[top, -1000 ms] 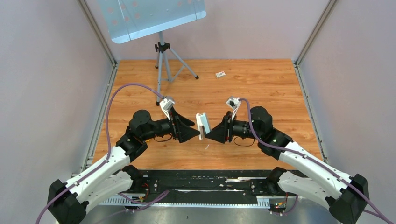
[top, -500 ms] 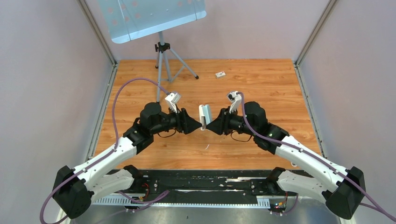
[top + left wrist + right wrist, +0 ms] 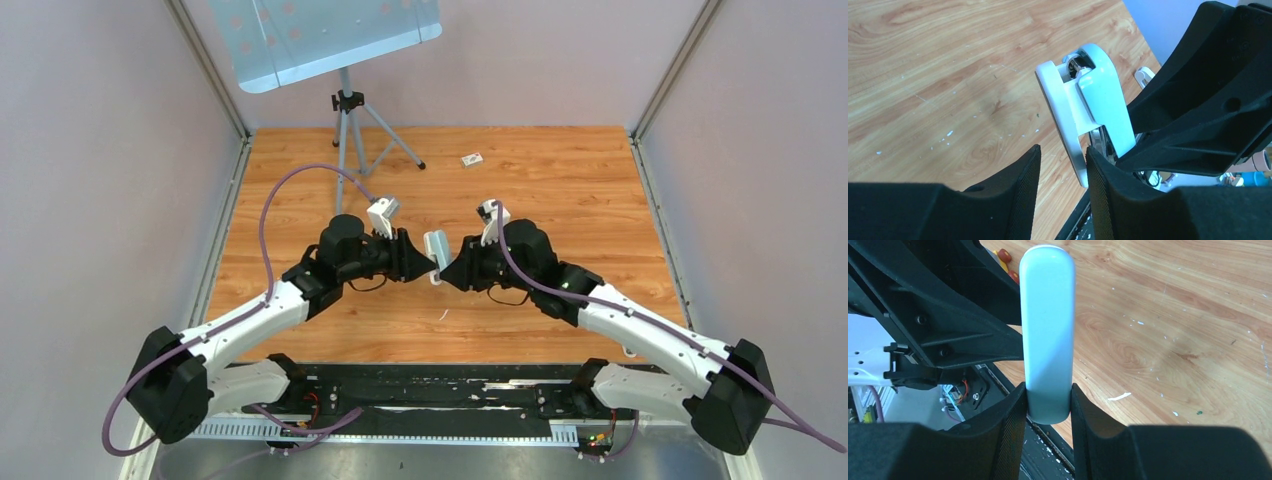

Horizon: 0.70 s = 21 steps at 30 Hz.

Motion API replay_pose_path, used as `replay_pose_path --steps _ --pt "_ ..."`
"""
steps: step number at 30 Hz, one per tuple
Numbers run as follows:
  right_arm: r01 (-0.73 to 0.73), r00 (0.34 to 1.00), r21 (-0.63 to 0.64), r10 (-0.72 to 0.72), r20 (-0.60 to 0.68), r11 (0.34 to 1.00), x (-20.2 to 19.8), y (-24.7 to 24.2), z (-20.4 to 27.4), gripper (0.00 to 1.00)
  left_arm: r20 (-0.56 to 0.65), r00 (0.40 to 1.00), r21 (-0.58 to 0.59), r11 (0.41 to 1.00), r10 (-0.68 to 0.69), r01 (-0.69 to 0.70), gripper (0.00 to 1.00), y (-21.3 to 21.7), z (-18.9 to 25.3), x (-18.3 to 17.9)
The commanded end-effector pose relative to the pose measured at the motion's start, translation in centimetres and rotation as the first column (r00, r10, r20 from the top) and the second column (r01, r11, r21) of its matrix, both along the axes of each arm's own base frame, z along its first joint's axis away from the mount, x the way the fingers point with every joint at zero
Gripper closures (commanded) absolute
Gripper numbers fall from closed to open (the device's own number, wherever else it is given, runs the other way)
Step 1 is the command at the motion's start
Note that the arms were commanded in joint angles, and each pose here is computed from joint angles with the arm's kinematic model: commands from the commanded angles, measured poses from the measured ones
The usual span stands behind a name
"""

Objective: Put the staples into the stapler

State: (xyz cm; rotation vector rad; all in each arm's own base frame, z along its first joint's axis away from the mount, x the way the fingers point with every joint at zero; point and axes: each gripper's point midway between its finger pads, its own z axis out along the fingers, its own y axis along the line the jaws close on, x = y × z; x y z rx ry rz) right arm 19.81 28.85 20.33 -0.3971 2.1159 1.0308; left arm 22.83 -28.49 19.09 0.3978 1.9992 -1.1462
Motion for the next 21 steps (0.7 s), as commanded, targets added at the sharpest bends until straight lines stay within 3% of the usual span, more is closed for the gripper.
replay_pose_path --steps 1,9,10,12,14,19,21 --pt "-0.023 0.998 0.037 0.021 0.061 0.999 0.2 1.4 2.4 1.00 0.013 1.000 -0.057 0.998 0.021 -0.020 0.60 -1.1 0.9 0.9" --pt "-0.020 0.998 0.009 0.020 0.053 1.000 0.4 2.0 1.1 1.00 -0.098 0.995 -0.113 0.993 0.011 -0.022 0.63 -2.3 -1.4 0.8" --pt "-0.020 0.998 0.004 0.020 0.052 1.000 0.4 2.0 1.0 1.00 -0.100 0.995 -0.124 0.992 0.006 -0.018 0.66 -2.4 -1.4 0.7" --pt "-0.021 0.999 -0.005 0.021 0.048 1.000 0.3 1.9 0.7 1.00 -0.103 0.995 -0.140 0.990 0.003 -0.017 0.81 -2.5 -1.4 0.7" --pt "-0.031 0.998 -0.018 0.032 0.048 0.999 0.0 1.8 0.4 0.91 -0.104 0.995 -0.147 0.989 0.009 -0.025 1.00 -2.5 -1.4 0.7" --pt "-0.006 0.999 -0.069 0.010 0.052 0.998 -0.3 0.9 -0.6 0.54 -0.118 0.993 -0.172 0.985 0.008 -0.029 1.00 -2.5 -0.9 0.6" --pt "-0.002 0.998 -0.096 0.007 0.056 0.995 -0.4 0.9 -1.1 0.45 -0.120 0.993 -0.179 0.983 0.014 -0.036 1.00 -2.5 -0.7 0.6"
